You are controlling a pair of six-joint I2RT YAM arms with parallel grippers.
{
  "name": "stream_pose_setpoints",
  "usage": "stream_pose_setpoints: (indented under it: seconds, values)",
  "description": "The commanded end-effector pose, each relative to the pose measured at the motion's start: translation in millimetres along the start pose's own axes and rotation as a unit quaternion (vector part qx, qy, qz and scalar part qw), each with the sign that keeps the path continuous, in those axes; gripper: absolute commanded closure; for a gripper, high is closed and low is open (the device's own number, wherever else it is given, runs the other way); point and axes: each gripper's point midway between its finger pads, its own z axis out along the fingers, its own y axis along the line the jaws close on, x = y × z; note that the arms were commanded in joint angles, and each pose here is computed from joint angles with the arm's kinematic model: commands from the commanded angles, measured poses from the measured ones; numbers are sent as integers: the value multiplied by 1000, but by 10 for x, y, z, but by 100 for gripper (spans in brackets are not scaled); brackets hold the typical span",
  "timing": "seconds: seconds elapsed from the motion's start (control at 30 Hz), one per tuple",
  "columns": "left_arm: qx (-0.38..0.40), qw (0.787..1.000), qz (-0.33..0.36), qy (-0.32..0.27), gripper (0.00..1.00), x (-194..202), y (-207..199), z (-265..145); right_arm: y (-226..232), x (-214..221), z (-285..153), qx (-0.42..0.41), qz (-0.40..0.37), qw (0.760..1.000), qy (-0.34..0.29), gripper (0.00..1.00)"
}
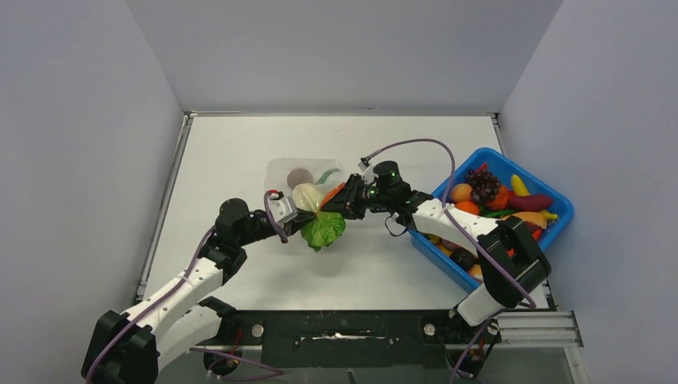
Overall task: Place the food in the zip-top bag and seal the zipper
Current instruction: Place the fake vegetable in the zipper food storage bag.
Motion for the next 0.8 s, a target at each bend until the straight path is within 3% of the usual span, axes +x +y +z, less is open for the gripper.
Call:
stream_pose_setpoints:
  seconds: [0.0, 0.13, 0.33, 0.43, 0.53, 0.6, 0.77]
  values:
    - [21, 999, 12, 21, 100, 38, -76, 43, 459, -140, -46, -98, -8, 995, -21, 100]
    - [18, 1000, 11, 11, 100, -50, -65, 85, 486, -165, -163, -109, 40, 993, -34, 100]
    - [-42, 989, -84, -110, 100, -720, 95, 149, 659, -351, -526, -37, -40, 992, -115, 100]
    - [-90, 975, -138, -150, 100, -894, 232, 120, 722, -334, -744, -50, -22, 990, -133, 94]
    - [-92, 960, -174, -200, 100, -1126, 255, 99, 859, -286, -878, -68, 13, 987, -148, 96]
    - [-83, 956, -187, -213, 100, -1222, 211, 131, 942, -262, -936, -65, 29, 987, -147, 97]
    - [-95, 955, -192, -203, 100, -1127, 97, 214, 1073, -284, -1029, -89, 86, 979, -161, 86]
